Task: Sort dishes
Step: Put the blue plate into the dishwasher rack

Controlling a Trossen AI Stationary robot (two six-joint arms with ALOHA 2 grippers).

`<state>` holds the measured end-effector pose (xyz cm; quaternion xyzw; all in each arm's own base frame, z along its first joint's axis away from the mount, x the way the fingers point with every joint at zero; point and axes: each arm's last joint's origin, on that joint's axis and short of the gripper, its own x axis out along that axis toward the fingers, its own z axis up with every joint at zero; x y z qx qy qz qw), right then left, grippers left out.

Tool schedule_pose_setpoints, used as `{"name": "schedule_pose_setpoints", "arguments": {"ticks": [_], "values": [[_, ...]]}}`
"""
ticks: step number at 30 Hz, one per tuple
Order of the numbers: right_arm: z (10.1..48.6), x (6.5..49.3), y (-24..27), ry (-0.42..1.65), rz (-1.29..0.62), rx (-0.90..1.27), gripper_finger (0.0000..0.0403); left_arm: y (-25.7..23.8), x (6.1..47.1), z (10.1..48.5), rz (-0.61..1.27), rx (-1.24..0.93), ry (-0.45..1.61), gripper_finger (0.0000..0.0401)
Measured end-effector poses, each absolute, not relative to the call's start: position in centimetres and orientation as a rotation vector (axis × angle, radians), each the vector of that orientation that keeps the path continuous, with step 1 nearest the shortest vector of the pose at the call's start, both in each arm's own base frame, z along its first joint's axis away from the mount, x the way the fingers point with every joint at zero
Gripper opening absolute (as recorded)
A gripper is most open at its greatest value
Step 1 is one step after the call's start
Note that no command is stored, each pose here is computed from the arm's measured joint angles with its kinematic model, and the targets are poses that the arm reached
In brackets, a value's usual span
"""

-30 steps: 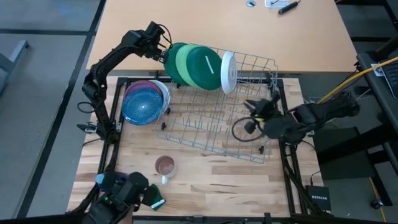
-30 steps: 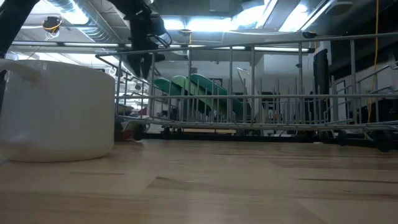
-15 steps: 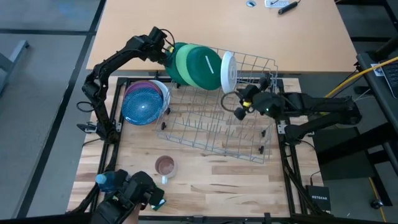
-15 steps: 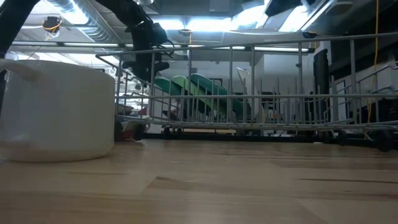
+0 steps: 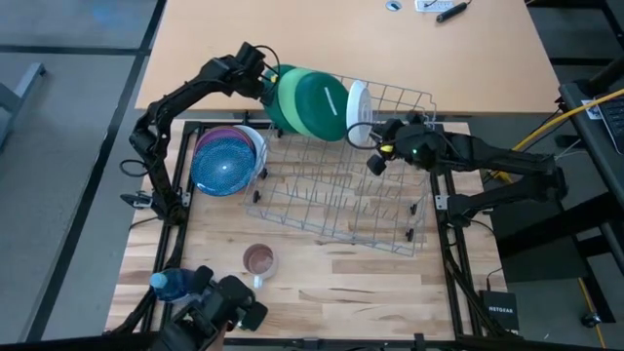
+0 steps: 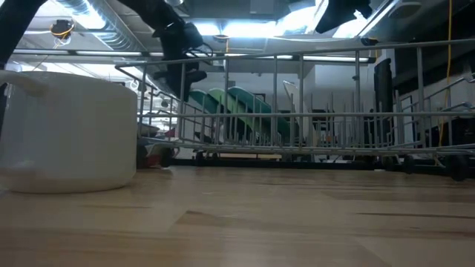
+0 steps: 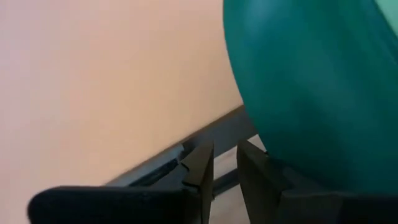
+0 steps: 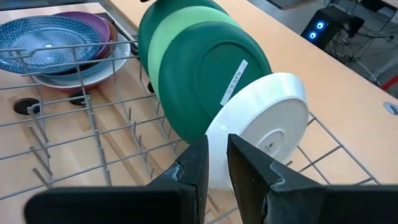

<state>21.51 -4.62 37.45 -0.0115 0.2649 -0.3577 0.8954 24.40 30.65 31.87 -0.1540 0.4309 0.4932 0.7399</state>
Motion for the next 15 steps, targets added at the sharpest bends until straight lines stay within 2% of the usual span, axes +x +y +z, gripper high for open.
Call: {"name": "schedule_pose_setpoints", "arguments": {"ticks": [15], "values": [[37.3, 20.8, -7.6, 0.564, -0.779, 0.060, 0.0065, 29.6, 26.8, 32.4, 0.974, -0.201, 0.900, 0.0027]]}}
